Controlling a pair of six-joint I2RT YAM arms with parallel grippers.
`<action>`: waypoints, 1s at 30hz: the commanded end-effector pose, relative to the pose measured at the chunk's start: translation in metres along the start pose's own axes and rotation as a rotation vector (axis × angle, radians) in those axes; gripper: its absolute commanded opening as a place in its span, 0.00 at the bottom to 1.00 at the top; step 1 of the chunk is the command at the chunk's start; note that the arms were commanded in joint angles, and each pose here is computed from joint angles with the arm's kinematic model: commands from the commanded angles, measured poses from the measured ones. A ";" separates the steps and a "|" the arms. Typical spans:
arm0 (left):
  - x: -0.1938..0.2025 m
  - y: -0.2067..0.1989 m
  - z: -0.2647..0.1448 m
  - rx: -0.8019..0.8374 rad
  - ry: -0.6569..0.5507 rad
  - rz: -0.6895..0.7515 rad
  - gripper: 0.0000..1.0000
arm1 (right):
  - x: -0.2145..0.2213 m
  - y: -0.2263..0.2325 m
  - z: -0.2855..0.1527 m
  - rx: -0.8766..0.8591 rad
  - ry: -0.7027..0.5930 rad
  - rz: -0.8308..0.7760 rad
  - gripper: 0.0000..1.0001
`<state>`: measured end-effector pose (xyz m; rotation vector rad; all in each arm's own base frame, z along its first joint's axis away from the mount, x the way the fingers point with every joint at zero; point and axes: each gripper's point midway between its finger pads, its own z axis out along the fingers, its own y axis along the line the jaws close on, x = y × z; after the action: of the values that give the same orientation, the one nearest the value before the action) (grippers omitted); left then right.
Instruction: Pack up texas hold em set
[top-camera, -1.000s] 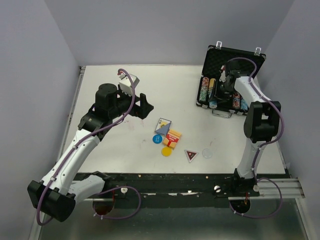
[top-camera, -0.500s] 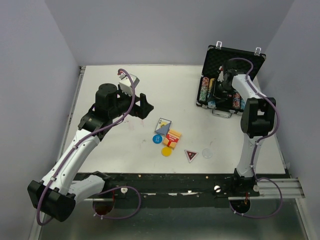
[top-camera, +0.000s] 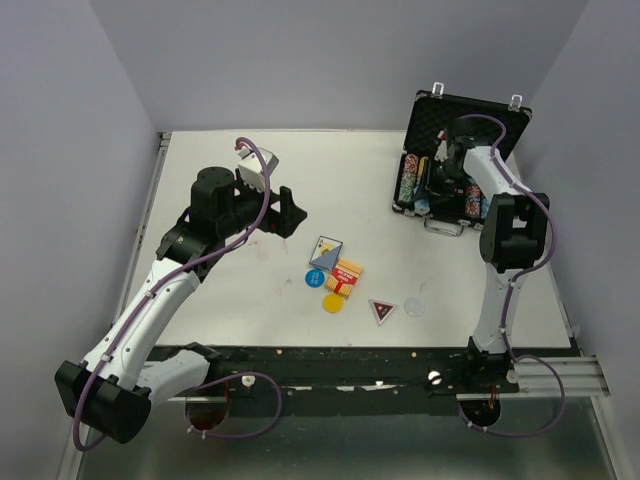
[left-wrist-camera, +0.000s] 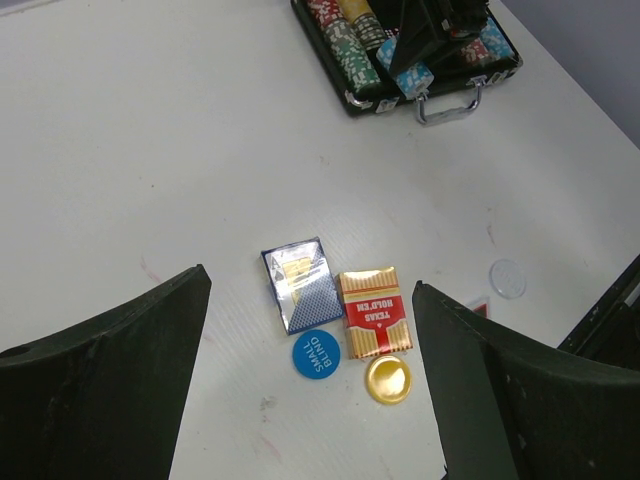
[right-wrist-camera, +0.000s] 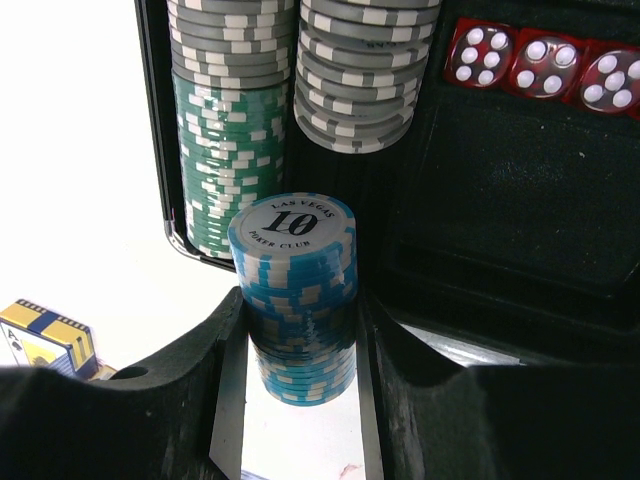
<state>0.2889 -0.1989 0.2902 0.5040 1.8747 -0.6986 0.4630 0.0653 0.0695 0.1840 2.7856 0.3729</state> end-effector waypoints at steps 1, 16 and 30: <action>0.003 0.004 -0.001 -0.022 0.006 0.012 0.94 | -0.006 -0.022 0.009 0.042 0.010 0.033 0.01; 0.004 0.005 0.000 -0.028 0.007 0.015 0.94 | -0.024 -0.038 0.014 0.068 -0.036 0.078 0.01; 0.005 0.006 0.001 -0.028 0.011 0.014 0.94 | -0.040 -0.043 0.021 0.078 -0.077 0.080 0.01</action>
<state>0.2905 -0.1972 0.2899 0.4987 1.8749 -0.6842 0.4902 0.0467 0.0653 0.2928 2.7367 0.3672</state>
